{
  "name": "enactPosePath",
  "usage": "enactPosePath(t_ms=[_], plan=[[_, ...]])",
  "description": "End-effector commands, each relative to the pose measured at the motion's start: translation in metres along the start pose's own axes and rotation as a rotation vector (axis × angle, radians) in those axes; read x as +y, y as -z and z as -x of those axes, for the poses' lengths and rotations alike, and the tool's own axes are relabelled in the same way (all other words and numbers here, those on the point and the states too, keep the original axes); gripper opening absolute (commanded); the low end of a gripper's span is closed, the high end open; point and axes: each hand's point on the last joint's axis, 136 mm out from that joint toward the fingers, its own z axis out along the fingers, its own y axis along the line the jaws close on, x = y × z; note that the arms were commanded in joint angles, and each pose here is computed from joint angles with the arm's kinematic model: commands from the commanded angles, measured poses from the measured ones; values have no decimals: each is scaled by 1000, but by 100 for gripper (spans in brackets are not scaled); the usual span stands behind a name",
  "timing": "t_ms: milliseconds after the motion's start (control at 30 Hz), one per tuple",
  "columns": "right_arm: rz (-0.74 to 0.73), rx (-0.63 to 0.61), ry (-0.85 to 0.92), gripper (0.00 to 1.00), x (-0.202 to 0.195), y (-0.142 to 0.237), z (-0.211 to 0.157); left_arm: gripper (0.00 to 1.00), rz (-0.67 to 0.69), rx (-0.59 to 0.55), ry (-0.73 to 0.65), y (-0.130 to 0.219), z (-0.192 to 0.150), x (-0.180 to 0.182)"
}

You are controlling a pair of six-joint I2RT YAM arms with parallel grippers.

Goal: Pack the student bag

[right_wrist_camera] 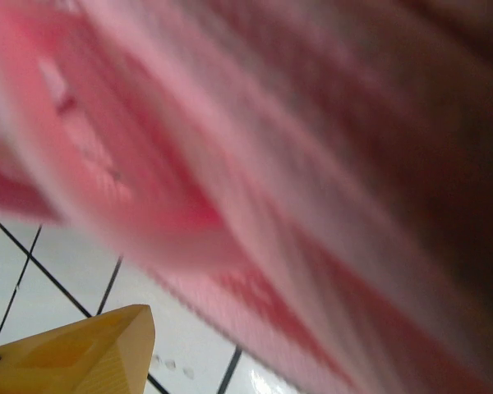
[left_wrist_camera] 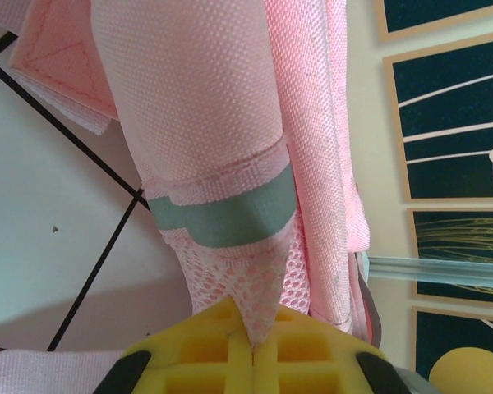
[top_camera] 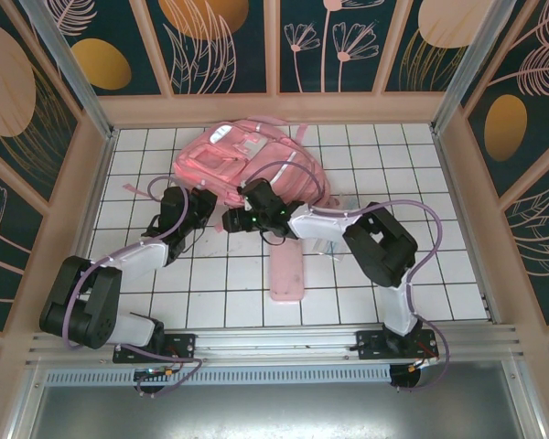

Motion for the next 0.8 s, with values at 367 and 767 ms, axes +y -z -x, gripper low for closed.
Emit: enactPosePath(t_ms=[367, 767], plan=[[123, -219, 64, 51, 36, 2, 80, 0, -88, 27, 12, 4, -7, -21], [155, -209, 84, 12, 31, 1, 80, 0, -86, 6, 0, 8, -2, -24]])
